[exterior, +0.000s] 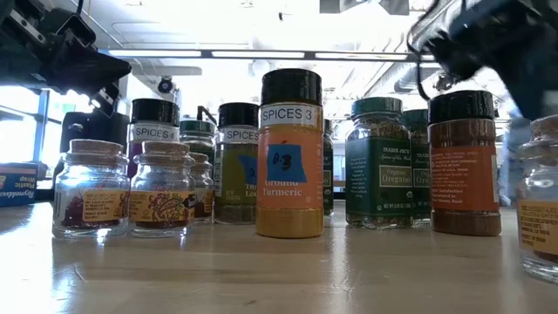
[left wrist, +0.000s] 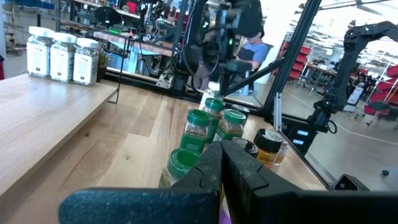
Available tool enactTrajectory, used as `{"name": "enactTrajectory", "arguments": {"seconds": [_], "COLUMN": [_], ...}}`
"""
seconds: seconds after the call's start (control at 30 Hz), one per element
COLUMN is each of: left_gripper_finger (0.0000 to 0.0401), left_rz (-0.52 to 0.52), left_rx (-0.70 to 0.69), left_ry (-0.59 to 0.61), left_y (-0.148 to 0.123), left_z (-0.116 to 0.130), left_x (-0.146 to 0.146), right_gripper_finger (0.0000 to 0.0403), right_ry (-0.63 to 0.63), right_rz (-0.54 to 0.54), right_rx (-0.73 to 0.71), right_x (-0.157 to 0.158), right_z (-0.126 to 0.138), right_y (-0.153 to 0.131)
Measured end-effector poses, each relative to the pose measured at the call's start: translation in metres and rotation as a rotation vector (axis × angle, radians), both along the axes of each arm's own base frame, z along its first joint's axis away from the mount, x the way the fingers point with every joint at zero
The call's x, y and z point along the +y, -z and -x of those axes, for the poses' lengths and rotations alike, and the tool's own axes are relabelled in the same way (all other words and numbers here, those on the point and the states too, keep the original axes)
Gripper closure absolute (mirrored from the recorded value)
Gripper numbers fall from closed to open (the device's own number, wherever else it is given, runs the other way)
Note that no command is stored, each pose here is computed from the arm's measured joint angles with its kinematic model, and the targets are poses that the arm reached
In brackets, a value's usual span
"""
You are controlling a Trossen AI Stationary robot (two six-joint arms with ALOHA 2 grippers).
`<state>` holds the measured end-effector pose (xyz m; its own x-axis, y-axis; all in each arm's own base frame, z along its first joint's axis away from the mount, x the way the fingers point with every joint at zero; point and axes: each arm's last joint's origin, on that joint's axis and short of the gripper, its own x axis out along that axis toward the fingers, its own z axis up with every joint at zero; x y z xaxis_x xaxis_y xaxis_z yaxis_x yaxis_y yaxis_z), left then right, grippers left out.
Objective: Shelf spices
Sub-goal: Put the white seasoning bottle on the shelf and align it with the other white seasoning bottles
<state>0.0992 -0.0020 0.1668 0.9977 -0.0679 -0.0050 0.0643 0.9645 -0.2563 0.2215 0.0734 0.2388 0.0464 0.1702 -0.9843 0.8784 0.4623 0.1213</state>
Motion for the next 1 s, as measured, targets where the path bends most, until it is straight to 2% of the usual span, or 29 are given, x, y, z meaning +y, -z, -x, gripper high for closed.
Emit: {"name": "enactTrajectory", "arguments": {"seconds": [0.13,0.33,0.5,0.73,0.9,1.0], "left_gripper_finger": [0.0401,0.0401,0.0401,0.0401,0.0401,0.0401], "left_rz": [0.000,0.000,0.000,0.000,0.000,0.000], "left_rx": [0.000,0.000,0.001,0.000,0.000,0.000], "left_ry": [0.000,0.000,0.000,0.000,0.000,0.000], "left_y": [0.000,0.000,0.000,0.000,0.000,0.000], "left_z": [0.000,0.000,0.000,0.000,0.000,0.000], "left_x": [0.000,0.000,0.000,0.000,0.000,0.000], "right_gripper_finger": [0.0212,0.0212,0.0212,0.0212,0.0212,0.0212], "right_ry": [-0.115,-0.433,-0.571,-0.794,-0.968,-1.023], "right_rz": [0.126,0.381,0.449,0.426,0.290,0.198], "right_rx": [-0.083,-0.234,-0.200,-0.120,0.009,0.075], "right_x": [-0.018,-0.057,-0.105,-0.166,-0.197,-0.206], "right_z": [-0.010,-0.026,-0.038,-0.059,-0.065,-0.065], "right_y": [-0.033,-0.079,-0.092,-0.090,-0.075,-0.062]}}
